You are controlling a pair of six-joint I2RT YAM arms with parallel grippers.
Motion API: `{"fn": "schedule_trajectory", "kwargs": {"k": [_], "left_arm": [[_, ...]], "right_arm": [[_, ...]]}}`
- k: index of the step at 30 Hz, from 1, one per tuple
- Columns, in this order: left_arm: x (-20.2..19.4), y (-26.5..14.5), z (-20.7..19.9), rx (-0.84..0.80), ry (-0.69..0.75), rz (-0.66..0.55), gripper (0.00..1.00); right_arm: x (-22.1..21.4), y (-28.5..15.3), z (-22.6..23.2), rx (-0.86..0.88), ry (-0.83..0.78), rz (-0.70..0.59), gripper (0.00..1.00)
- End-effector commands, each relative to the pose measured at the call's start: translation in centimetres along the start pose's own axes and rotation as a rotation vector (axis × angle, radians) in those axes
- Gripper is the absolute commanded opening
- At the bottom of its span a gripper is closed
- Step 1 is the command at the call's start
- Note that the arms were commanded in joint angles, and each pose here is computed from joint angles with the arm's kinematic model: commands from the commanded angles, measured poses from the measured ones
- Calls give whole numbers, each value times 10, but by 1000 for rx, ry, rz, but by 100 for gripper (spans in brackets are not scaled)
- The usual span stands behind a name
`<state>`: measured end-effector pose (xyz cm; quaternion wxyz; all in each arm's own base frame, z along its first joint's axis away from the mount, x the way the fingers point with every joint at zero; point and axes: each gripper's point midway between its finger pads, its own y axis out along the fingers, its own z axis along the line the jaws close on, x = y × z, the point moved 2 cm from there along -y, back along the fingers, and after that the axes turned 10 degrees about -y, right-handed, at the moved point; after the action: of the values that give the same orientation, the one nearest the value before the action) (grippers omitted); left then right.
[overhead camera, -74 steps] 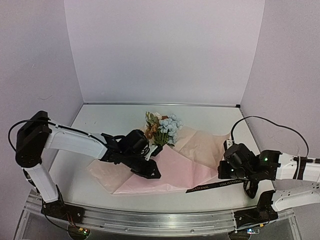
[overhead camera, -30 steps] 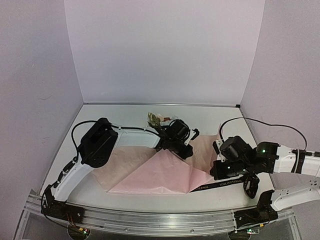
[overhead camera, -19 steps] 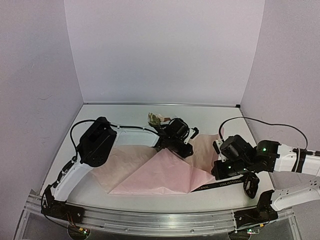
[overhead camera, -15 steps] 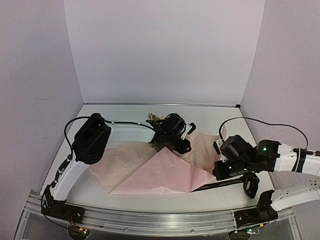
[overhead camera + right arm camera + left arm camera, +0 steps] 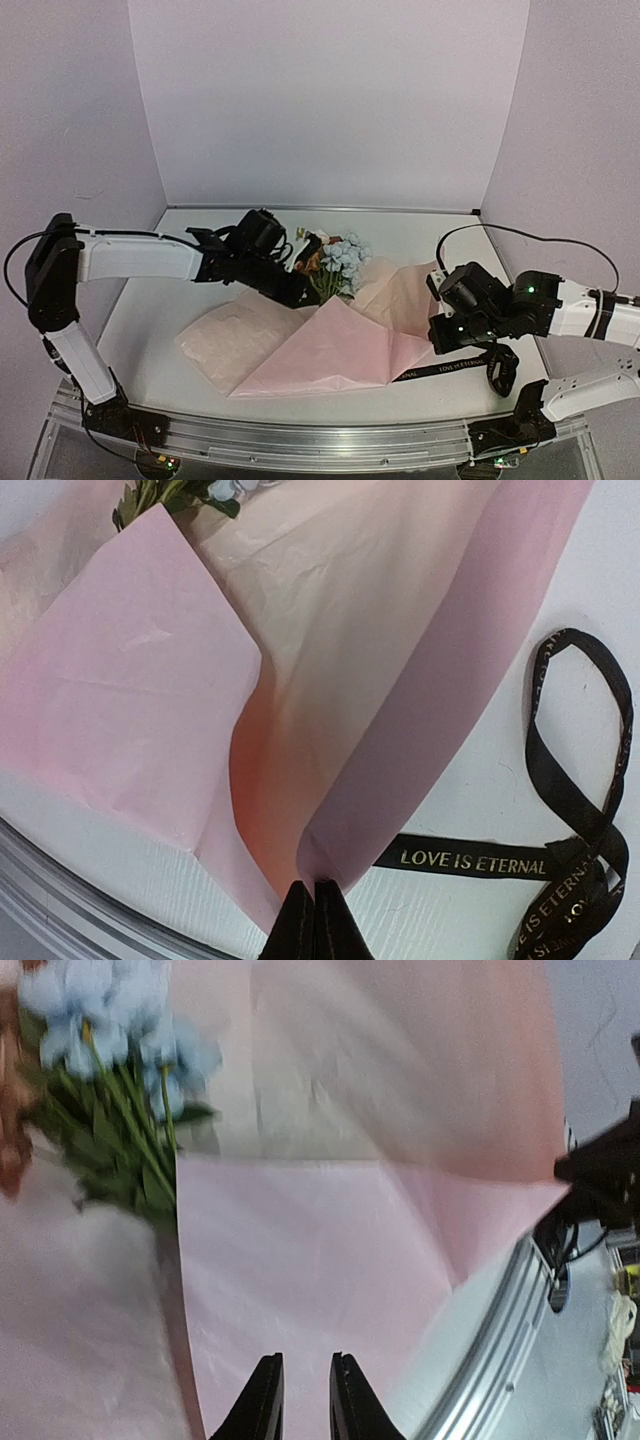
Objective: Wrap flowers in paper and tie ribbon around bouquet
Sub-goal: Pick up the one-fourth-folded wrapping paper from the center of the board, then fold the one-fourth-folded wrapping paper at the center of the board.
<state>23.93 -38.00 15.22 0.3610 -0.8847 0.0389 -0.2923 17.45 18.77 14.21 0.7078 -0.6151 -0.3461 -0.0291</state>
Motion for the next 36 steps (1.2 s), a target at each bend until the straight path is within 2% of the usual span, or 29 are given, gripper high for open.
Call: {"fn": "schedule_trajectory", "kwargs": {"k": [1, 4, 9, 23, 36], "left_arm": [[-75, -36, -1, -86, -98, 143, 17], [-105, -44, -9, -124, -121, 185, 16], [-137, -28, -3, -102, -150, 252, 13], [-151, 19, 38, 35, -192, 270, 8], [-149, 21, 47, 81, -205, 236, 7]], "right_arm": [[18, -7, 3, -25, -36, -33, 0], [19, -5, 4, -32, -49, -26, 0], [21, -2, 6, -41, -67, -20, 0], [42, -6, 49, 60, -137, -20, 0], [79, 40, 126, 286, -18, 32, 0]]}}
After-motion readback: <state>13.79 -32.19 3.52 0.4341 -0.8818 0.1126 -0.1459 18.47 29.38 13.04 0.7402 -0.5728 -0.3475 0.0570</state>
